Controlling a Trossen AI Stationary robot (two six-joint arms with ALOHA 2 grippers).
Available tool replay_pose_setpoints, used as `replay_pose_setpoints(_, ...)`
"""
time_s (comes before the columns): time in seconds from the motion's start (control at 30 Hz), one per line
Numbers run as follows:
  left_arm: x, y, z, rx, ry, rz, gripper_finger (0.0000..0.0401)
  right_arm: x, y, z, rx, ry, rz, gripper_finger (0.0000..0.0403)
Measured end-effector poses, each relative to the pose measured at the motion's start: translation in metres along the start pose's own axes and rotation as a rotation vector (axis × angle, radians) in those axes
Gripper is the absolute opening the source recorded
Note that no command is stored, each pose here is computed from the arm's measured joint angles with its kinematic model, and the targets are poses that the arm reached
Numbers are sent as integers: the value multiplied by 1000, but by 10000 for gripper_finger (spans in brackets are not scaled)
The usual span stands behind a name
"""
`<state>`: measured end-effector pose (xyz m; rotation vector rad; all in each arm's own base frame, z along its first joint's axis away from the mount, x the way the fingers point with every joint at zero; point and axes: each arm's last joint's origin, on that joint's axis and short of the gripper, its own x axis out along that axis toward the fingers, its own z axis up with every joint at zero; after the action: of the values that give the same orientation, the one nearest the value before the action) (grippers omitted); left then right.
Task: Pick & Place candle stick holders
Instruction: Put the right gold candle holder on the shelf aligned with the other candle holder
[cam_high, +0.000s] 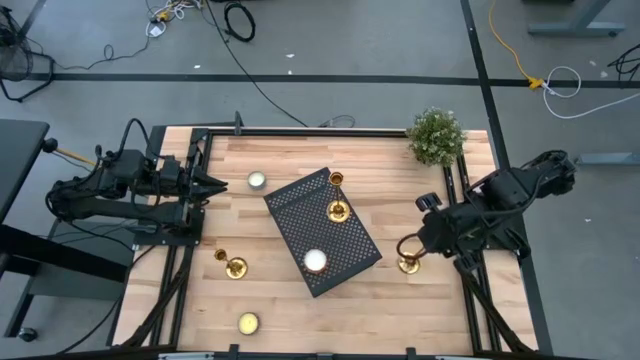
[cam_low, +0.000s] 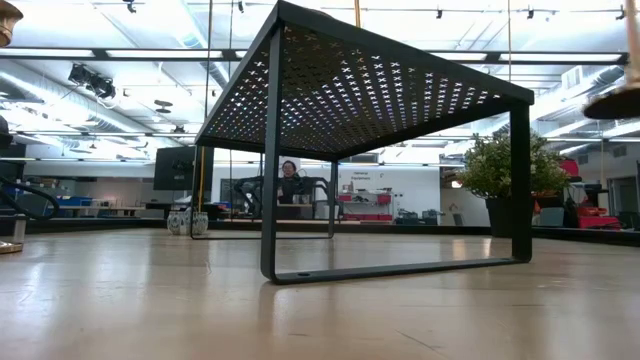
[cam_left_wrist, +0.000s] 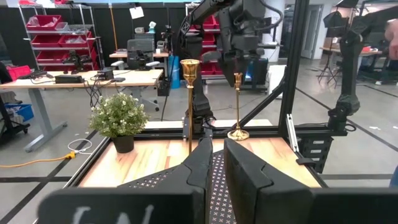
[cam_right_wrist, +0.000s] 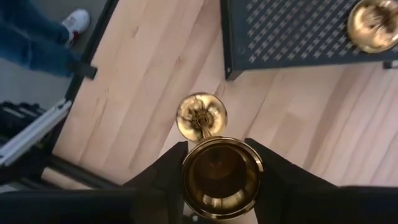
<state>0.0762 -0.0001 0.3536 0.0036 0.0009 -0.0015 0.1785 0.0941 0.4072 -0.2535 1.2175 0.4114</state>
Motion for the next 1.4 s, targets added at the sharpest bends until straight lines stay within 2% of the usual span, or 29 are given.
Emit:
replay_pose_setpoints(0.13, 0, 0, 0, 0, 0, 0, 46, -8, -4, 6, 6, -37, -8, 153)
replay_pose_setpoints(0.43, 0, 0, 0, 0, 0, 0, 46, -19, -13, 16, 30, -85, -26, 130)
replay_pose_setpoints(0.63, 0, 0, 0, 0, 0, 0, 46, -21, -18, 20, 27, -96, -37, 153)
replay_pose_setpoints(0.83, 0, 0, 0, 0, 0, 0, 46, -21, -22, 21, 21, -109, -48, 131)
replay_pose_setpoints(1.13, 0, 0, 0, 0, 0, 0, 46, -22, -26, 25, 7, -156, -89, 147)
replay_pose_setpoints(1.4, 0, 0, 0, 0, 0, 0, 46, -21, -27, 32, -7, -195, -93, 130)
